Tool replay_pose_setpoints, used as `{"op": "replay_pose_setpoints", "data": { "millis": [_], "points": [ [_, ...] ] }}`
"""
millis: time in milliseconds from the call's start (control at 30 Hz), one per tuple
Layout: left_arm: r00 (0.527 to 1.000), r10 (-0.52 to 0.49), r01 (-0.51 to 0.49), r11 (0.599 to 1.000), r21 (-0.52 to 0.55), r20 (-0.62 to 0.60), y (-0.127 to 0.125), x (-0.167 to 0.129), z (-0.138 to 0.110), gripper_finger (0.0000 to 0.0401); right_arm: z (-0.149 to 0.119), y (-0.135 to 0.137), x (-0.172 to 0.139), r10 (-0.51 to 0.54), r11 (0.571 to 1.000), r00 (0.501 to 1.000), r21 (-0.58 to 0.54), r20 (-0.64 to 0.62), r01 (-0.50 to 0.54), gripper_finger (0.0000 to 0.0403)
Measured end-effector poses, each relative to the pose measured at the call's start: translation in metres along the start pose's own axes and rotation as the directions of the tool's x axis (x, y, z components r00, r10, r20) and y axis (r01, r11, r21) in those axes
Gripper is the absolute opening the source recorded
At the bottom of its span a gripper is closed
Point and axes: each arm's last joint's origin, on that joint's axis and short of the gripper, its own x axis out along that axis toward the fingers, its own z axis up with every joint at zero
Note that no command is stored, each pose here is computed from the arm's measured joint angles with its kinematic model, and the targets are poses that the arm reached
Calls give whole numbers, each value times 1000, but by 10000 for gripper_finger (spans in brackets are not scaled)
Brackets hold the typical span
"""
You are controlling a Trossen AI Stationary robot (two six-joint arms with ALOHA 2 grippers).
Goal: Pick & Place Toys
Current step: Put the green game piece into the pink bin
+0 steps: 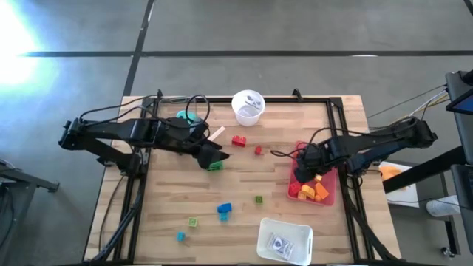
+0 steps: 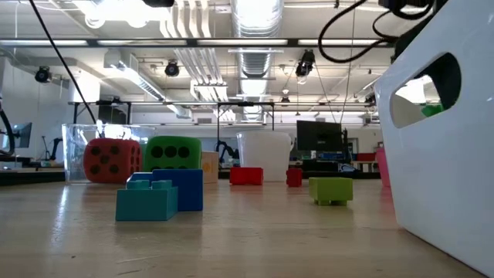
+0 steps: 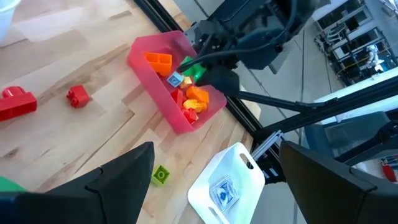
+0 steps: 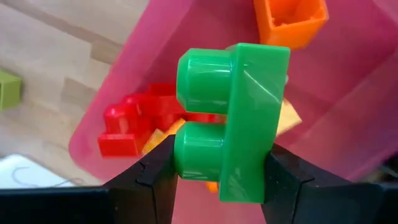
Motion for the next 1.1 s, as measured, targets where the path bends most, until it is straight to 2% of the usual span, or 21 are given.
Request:
{"op": "replay_pose_setpoints", "data": {
  "millis": [200,433,567,733,1100],
  "points": [
    [1000,0,1,1000,-20,28,0,-8,2,346,2,1,25,55,997,998,52,34,-56,160],
    [998,34,-34,999,-9,49,3,-20,2,346,1,-10,40,-13,995,998,100,59,7,160],
    [998,36,-36,999,6,52,3,-24,2,346,4,-13,47,-14,988,997,155,71,3,160],
    [997,38,-39,999,7,60,3,-25,3,346,9,-7,53,83,979,992,180,96,-100,160],
    [997,46,-47,999,10,54,4,-25,2,346,26,-13,56,54,978,993,195,104,-74,160]
  ]
}}
